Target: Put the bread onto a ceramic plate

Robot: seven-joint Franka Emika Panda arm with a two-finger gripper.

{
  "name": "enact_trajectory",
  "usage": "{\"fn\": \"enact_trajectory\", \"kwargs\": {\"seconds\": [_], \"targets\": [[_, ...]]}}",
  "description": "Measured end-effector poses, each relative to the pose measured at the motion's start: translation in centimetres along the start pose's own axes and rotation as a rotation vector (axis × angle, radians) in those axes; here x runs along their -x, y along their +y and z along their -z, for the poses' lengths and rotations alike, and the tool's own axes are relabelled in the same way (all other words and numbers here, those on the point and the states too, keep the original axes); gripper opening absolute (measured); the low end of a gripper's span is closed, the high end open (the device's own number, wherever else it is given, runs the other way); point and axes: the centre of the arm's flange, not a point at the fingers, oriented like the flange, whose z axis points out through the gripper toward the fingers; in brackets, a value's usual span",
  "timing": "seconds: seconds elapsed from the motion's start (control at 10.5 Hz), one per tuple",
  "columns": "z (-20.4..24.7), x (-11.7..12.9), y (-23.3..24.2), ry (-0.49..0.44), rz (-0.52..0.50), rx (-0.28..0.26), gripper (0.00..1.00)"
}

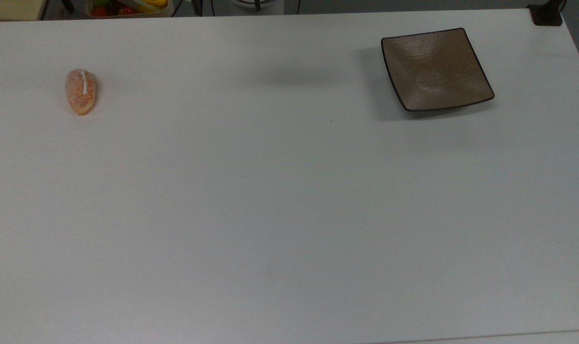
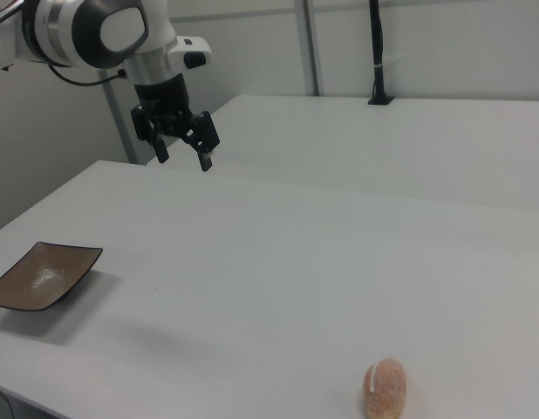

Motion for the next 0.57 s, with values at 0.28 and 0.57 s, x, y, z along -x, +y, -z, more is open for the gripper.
{"fn": "enact_trajectory", "kwargs": {"seconds": [0.28, 0.57], "targets": [[-0.04, 0.01, -0.01, -0.001, 0.003, 0.000, 1.00], [-0.33, 0.06, 0.24, -0.007, 0.154, -0.001, 1.00]]}}
